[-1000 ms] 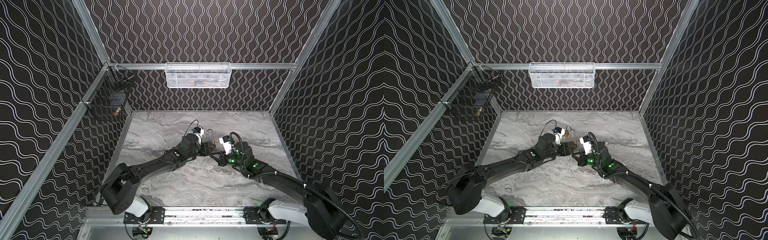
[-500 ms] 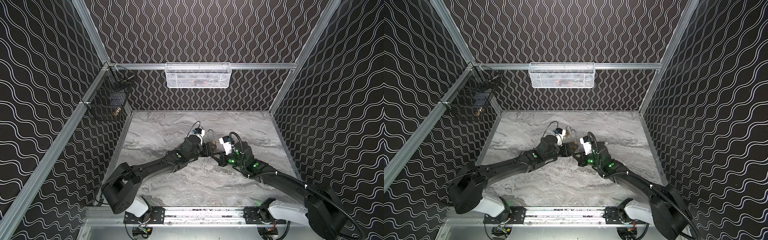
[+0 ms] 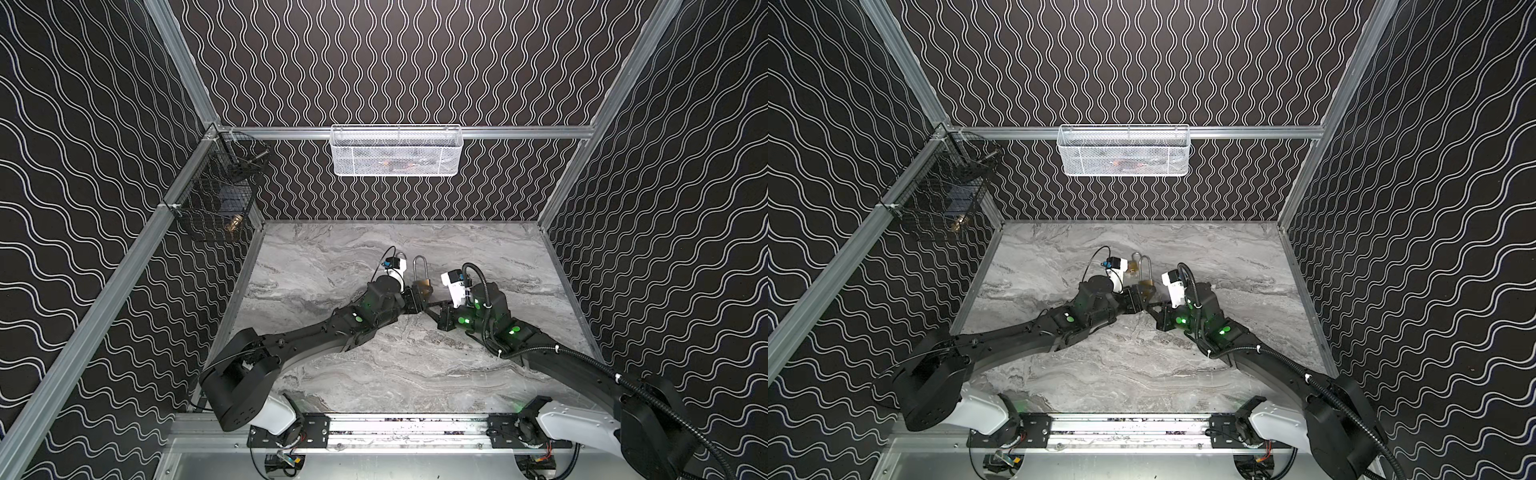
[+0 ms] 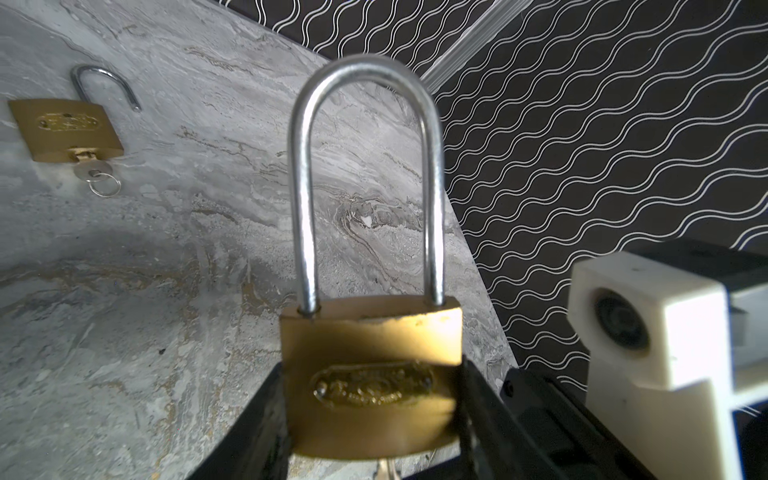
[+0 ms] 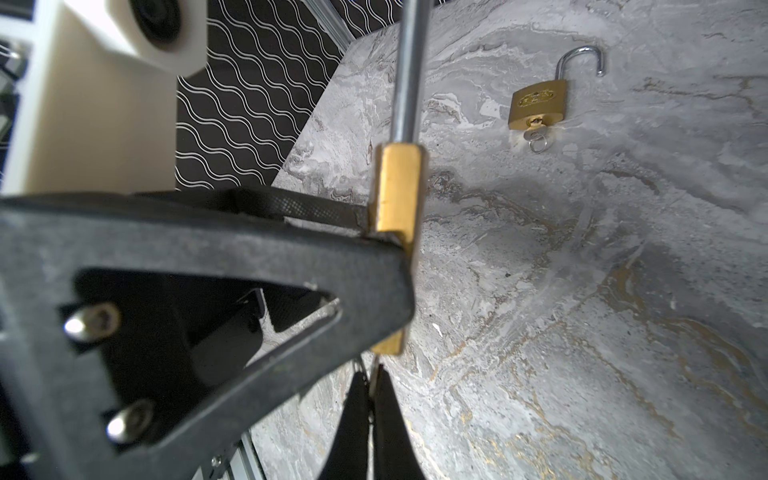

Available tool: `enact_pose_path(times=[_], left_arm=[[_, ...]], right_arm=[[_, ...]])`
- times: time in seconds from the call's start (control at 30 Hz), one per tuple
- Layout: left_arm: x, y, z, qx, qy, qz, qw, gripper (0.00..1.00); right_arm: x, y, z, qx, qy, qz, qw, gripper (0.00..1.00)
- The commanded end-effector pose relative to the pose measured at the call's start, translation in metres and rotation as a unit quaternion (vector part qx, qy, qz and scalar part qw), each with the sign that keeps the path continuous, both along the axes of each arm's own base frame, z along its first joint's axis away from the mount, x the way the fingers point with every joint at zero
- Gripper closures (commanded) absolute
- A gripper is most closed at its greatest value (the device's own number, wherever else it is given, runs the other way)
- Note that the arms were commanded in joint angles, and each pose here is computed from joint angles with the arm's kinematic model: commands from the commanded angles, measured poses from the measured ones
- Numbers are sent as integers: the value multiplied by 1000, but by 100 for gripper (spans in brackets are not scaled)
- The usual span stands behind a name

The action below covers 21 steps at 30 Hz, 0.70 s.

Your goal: Unlock with the key

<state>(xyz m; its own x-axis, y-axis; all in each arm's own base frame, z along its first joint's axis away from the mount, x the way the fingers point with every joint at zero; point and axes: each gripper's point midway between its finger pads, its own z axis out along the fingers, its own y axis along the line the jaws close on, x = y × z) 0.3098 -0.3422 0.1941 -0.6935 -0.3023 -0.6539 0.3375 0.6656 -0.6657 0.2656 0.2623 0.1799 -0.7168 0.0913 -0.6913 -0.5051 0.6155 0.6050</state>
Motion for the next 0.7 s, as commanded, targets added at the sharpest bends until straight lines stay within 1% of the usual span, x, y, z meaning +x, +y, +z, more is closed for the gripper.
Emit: enact_pose_path(times=[0.0, 0.07, 0.2, 0.37, 0.53, 0.67], left_arm=[[1, 19, -28, 62, 12, 28, 998, 81], [1, 17, -29, 54, 10, 25, 998, 81], [-4, 11, -33, 52, 16, 10, 998, 82], [-9, 7, -39, 51, 23, -1, 998, 82], [-11, 7, -45, 63, 27, -4, 998, 82], [-14, 7, -61, 79, 52, -8, 996, 82]], right_arm=[[20, 7, 54, 74, -73, -23, 994, 100], [20, 10, 55, 82, -68, -18, 994, 100], [26, 5, 55, 77, -74, -37, 994, 100], [31, 7, 57, 72, -81, -35, 994, 100], [35, 2, 61, 55, -95, -47, 993, 100], [33, -4, 54, 50, -85, -57, 994, 100]])
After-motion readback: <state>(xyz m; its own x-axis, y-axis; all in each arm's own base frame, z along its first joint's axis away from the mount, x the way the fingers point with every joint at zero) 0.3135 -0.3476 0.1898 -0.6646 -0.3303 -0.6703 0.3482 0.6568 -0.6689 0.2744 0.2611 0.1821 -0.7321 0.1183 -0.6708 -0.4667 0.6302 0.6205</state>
